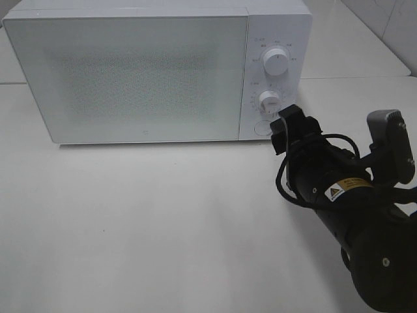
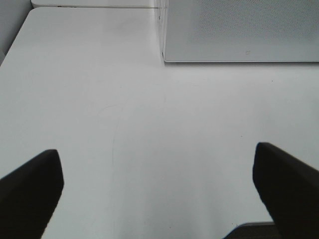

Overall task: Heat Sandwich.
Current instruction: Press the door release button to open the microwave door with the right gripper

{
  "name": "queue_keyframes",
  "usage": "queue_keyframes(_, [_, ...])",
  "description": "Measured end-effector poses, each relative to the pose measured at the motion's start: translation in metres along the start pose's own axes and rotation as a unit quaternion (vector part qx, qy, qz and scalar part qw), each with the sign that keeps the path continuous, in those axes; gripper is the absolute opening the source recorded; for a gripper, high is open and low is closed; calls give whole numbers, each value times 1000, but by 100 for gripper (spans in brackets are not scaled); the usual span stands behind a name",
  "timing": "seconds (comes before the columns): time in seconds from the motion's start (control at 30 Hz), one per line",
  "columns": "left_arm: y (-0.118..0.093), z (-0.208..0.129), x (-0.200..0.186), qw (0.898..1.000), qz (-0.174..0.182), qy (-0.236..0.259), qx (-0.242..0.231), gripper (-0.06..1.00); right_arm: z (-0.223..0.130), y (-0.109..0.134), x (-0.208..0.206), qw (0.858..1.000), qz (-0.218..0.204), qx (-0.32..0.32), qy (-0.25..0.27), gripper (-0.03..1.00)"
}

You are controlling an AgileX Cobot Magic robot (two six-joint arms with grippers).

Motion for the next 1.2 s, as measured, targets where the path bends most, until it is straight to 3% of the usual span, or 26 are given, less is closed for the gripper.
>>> queue_keyframes(0.2, [0,0,0,1000,0,0,0,97,0,0,0,995,-1,96,1,58])
queue_keyframes(0.3, [0,0,0,1000,0,0,0,97,0,0,0,988,-1,154,1,44])
queue_keyframes(0.33, [0,0,0,1000,0,0,0,97,0,0,0,988,-1,154,1,44])
queue_keyframes(0.37, [0,0,0,1000,0,0,0,97,0,0,0,987,-1,162,1,40])
queue_keyframes(0.4, [0,0,0,1000,0,0,0,97,0,0,0,985,-1,175,1,29])
queue_keyframes(0.6, [0,0,0,1000,0,0,0,97,0,0,0,980,-1,198,1,3])
queue_keyframes(1.0, [0,0,0,1000,0,0,0,97,5,-3,3,977,-6,213,-9,1])
queue_keyframes(1.2, [0,0,0,1000,0,0,0,97,10,-10,9,976,-30,217,-12,1])
Point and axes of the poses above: a point on each arm's last joint axis where the gripper is mounted, x pointing out along that axis toward the gripper, y along the wrist's bending axis when the last joint is at zero, z = x × y, the point moved 3 cm from there along x, pointing out along that axis toward the gripper, and after that the axes turned 8 degrees about -x, right-handed, at the moved point
